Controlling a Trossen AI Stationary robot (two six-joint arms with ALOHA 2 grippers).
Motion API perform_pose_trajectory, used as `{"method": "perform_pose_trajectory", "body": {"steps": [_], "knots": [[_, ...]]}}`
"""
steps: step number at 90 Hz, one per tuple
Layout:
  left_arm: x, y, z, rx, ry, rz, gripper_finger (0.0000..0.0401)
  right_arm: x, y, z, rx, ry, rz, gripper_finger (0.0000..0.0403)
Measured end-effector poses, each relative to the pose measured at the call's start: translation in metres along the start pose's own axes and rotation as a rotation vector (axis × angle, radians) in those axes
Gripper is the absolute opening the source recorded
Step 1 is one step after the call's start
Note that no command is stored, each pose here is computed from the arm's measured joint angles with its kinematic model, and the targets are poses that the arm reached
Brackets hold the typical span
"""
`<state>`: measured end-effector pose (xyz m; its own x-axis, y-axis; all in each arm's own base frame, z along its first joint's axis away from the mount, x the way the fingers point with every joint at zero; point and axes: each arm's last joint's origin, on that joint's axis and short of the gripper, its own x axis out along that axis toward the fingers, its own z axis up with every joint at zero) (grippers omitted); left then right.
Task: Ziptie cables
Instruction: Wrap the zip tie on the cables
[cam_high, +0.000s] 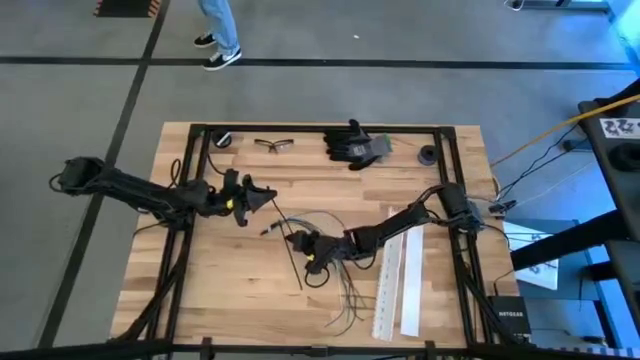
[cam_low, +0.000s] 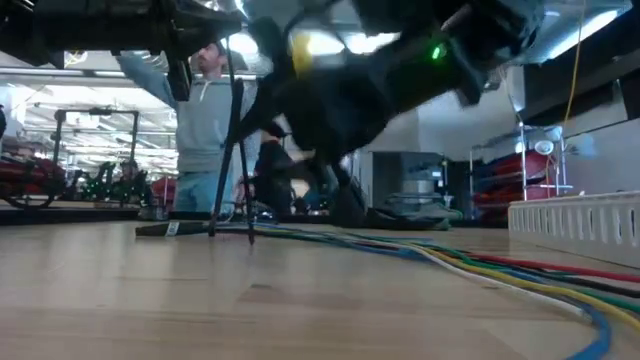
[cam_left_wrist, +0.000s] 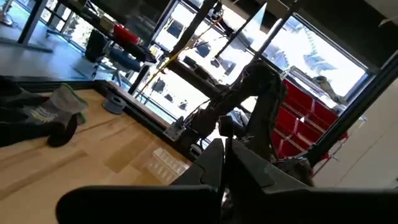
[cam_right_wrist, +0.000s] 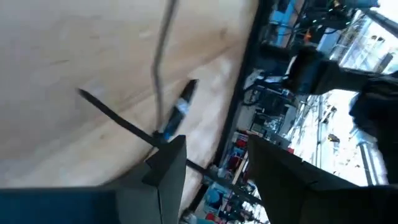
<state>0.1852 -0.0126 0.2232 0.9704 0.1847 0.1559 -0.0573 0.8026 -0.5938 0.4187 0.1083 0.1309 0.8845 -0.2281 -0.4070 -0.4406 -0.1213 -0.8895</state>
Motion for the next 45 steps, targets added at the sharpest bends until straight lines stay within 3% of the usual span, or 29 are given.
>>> {"method": "perform_pose_trajectory", "body": {"steps": [15, 45], "knots": [[-0.0001, -0.0004, -0.0003, 0.0, 0.002, -0.002, 0.0, -0.0083, 0.0002, -0.0044, 0.018, -0.042, 0.108, 0.0159], [-0.0001, -0.0005, -0.0003, 0.001, 0.002, -0.003, 0.0, -0.0024, 0.002, -0.0086, 0.057, -0.124, 0.107, 0.0159]]}}
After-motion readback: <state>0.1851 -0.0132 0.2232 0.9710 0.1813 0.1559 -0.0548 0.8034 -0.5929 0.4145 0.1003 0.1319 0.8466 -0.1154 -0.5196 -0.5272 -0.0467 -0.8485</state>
